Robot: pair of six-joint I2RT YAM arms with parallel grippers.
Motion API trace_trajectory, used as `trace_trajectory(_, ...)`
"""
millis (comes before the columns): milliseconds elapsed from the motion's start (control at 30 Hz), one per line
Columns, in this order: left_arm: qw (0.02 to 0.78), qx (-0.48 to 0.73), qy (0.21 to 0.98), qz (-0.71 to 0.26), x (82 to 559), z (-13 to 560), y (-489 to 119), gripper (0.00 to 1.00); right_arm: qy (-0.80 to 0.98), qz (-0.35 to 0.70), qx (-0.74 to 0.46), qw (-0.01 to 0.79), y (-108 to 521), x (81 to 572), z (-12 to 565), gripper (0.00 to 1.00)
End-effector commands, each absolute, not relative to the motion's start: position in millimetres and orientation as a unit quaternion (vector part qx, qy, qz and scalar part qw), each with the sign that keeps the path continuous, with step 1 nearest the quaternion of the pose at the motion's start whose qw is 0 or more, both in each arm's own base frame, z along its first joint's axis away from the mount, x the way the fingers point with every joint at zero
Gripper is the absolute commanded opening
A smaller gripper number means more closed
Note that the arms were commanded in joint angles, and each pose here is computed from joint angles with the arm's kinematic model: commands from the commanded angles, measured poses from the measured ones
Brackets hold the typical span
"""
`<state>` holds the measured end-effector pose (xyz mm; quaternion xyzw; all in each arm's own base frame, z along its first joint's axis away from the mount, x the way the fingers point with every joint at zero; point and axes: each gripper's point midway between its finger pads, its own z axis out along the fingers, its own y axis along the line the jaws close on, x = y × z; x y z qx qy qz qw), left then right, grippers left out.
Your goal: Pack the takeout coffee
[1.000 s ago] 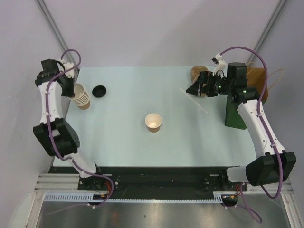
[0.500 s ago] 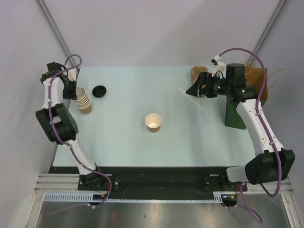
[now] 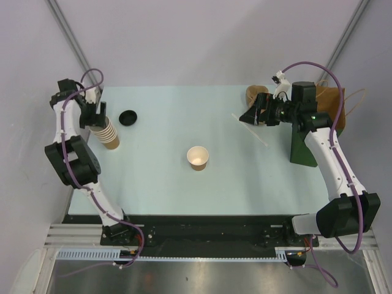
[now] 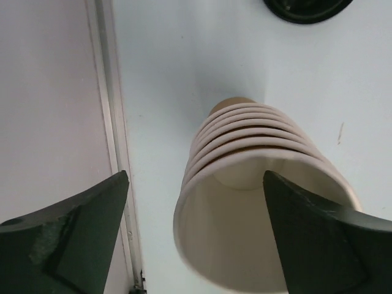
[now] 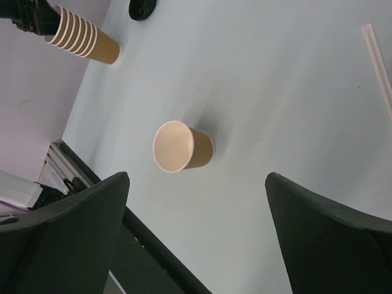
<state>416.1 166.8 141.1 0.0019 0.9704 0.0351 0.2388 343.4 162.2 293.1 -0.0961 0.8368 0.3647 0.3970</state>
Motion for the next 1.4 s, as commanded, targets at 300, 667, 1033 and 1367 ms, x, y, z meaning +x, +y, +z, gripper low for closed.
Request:
trace_trajectory(300, 0.501, 0.099, 0.855, 0.095, 441, 378, 125, 1.00, 0.823, 0.365, -0.115, 0.419, 162, 343, 304, 1.00)
trace_trajectory(667, 0.400, 0.268, 0.871, 0.105, 494, 253, -5, 1.00, 0.834, 0.344, -0.103, 0.419, 155, 349, 296, 1.00)
trace_trajectory(1033, 0.320, 0.208, 0.906, 0.182, 547, 140, 17, 0.80, 0.840, 0.346, -0.100, 0.406, 157, 354, 284, 1.00)
trace_trajectory(1367, 0.261, 0.211, 0.917, 0.216, 548, 67, 31, 0.57, 0.843, 0.345, -0.099, 0.402, 157, 355, 279, 1.00)
